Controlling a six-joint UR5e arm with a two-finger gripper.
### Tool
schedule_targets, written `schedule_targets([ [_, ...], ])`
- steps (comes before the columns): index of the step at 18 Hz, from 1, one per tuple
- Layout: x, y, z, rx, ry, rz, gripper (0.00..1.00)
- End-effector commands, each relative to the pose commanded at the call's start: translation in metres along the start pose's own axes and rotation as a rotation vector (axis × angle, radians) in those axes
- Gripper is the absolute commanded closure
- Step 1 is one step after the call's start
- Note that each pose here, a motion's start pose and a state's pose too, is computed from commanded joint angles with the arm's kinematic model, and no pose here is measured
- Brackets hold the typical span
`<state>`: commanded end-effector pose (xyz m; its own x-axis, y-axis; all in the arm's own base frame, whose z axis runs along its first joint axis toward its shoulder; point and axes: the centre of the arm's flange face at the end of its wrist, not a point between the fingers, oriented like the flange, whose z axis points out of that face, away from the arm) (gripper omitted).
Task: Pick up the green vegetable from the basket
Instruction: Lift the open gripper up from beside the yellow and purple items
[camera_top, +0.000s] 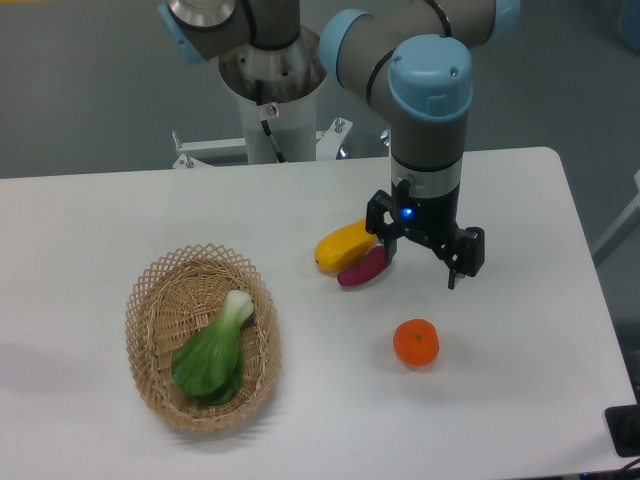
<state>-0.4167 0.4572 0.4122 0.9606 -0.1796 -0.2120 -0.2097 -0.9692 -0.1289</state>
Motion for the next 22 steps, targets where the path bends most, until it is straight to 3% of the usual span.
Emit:
schedule_targets([
  [9, 0.016, 0.004, 0.019, -0.008, 0.043, -0.016, 0.00],
  [13, 0.024, 0.005, 0.024, -0.015, 0.051, -0.082, 0.00],
  [22, 0.126, -0.068, 0.068, 0.009, 0.067, -0.148, 0.00],
])
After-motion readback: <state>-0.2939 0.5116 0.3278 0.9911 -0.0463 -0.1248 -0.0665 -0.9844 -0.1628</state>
